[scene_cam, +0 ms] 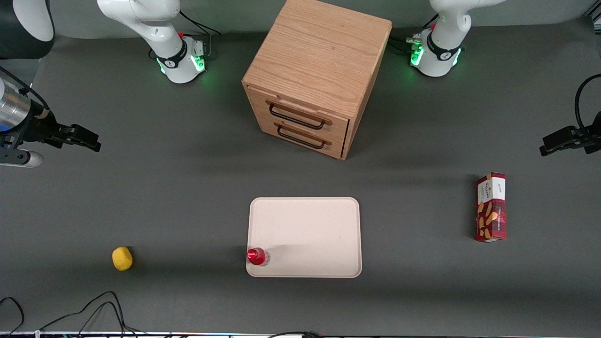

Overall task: Open upper drawer
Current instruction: 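Move the right gripper toward the upper drawer's black handle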

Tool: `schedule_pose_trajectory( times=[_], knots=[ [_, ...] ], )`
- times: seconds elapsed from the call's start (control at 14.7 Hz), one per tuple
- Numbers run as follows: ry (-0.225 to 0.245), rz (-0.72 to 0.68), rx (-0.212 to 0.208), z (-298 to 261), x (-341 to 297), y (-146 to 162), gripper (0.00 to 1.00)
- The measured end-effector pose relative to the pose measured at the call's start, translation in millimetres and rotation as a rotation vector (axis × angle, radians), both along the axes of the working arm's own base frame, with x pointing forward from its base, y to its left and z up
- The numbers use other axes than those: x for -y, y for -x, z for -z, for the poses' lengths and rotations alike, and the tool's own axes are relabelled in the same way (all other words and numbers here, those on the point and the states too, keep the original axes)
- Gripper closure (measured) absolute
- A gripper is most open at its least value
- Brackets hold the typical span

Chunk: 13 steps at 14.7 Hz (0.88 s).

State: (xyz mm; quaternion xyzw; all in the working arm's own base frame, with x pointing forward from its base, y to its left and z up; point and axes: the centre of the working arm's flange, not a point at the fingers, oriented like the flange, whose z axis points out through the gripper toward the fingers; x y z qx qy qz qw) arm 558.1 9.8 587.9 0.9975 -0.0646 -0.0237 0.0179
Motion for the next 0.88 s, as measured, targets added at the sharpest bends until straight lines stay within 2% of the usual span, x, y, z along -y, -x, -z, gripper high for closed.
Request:
schedule_pose_trajectory(
  times=[0.34,0.61,0.88],
  knots=[
    [-0.007,0.002,0.000,4,-1,-1,0.00],
    [-0.106,0.002,0.022,2,-15,-3,0.00],
    [-0.130,-0.139,0.035,-3,-90,2,0.00]
  ],
)
